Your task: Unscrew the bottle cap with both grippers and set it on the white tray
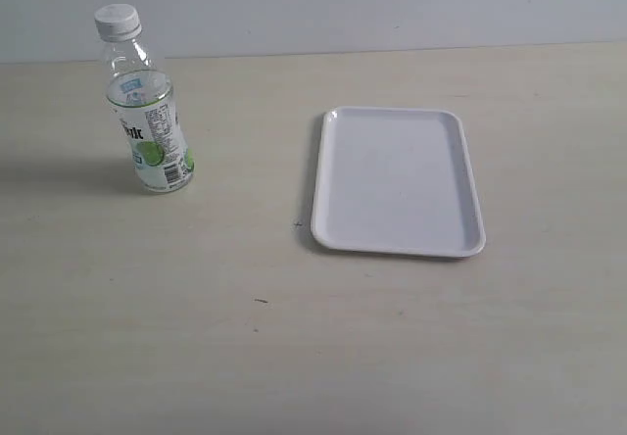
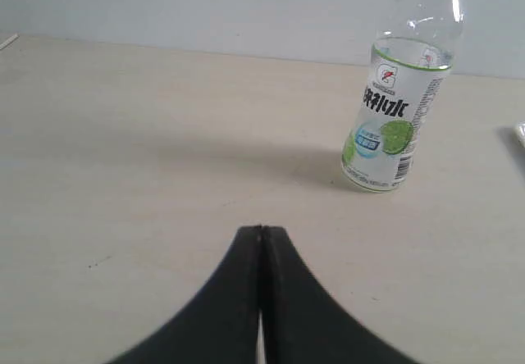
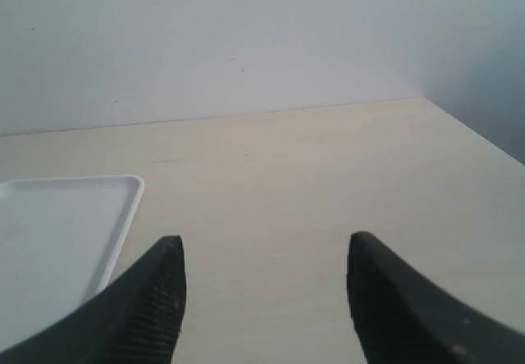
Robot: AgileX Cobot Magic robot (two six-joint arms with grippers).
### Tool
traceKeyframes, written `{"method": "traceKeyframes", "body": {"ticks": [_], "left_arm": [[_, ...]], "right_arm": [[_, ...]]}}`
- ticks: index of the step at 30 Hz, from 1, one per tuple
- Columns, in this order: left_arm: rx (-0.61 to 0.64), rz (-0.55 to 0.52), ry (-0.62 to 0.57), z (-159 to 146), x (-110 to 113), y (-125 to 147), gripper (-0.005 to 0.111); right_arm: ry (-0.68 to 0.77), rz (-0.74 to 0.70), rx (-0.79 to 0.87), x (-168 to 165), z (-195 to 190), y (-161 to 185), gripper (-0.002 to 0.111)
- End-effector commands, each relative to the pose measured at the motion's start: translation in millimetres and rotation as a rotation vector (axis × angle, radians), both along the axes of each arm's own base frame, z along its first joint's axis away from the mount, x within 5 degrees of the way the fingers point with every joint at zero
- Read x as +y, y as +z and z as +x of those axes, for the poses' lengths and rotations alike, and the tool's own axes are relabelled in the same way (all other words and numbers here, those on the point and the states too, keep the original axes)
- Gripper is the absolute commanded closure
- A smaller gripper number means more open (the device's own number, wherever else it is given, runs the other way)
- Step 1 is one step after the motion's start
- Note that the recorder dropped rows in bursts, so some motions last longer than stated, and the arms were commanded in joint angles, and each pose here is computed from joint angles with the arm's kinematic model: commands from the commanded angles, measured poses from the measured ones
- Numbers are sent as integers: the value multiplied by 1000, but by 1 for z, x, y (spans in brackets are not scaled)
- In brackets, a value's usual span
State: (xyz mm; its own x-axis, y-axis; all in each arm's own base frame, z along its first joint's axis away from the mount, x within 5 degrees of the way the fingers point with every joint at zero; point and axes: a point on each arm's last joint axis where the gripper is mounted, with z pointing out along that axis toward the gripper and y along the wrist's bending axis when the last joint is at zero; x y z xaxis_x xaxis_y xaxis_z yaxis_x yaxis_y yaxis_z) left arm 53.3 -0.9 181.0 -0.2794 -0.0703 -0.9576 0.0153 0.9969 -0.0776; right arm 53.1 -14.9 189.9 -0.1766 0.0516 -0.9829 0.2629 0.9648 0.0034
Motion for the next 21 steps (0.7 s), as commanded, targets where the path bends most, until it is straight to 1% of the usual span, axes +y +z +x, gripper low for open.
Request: {"method": "traceKeyframes", "body": {"ticks": [1,3,4,6,9,10,11,12,13,14,15,16,17,18,19,20,21], "left_arm": [[-17,30,-3,0,0,0,107],[-42,98,-2,1,2,2,107],[-75,101,-6,1,2,5,107],[-186,68,-16,3,0,15,107],[-341,-21,-27,3,-3,30,107],[-434,-28,-42,2,-4,38,107],[-493,-34,-52,1,-5,43,107],[-604,-121,-73,-2,-6,54,107],[-726,-233,-110,-7,-8,65,107],[-815,-244,-134,-11,-9,72,107],[-965,-246,-173,-20,-10,83,107],[-1072,-252,-184,-25,-10,91,107],[-1115,-246,-160,-24,-8,105,107],[-1111,-209,-121,-18,-6,123,107],[-1062,-160,-86,-1,-5,144,107],[-1003,-107,-71,19,-7,154,107],[-902,-74,-63,50,-9,158,107]], "right_arm": [[-4,-2,-6,0,0,-1,52],[-4,-2,-6,0,0,-1,52],[-4,-2,-6,0,0,-1,52],[-4,-2,-6,0,0,-1,52],[-4,-2,-6,0,0,-1,52],[-4,-2,-6,0,0,-1,52],[-4,-2,-6,0,0,-1,52],[-4,-2,-6,0,0,-1,52],[-4,-2,-6,0,0,-1,52],[-4,-2,-6,0,0,-1,52],[-4,-2,-6,0,0,-1,52],[-4,-2,-6,0,0,-1,52],[-4,-2,-6,0,0,-1,52],[-4,-2,-6,0,0,-1,52],[-4,-2,-6,0,0,-1,52],[-4,-2,-6,0,0,-1,52],[-4,-2,-6,0,0,-1,52]]}}
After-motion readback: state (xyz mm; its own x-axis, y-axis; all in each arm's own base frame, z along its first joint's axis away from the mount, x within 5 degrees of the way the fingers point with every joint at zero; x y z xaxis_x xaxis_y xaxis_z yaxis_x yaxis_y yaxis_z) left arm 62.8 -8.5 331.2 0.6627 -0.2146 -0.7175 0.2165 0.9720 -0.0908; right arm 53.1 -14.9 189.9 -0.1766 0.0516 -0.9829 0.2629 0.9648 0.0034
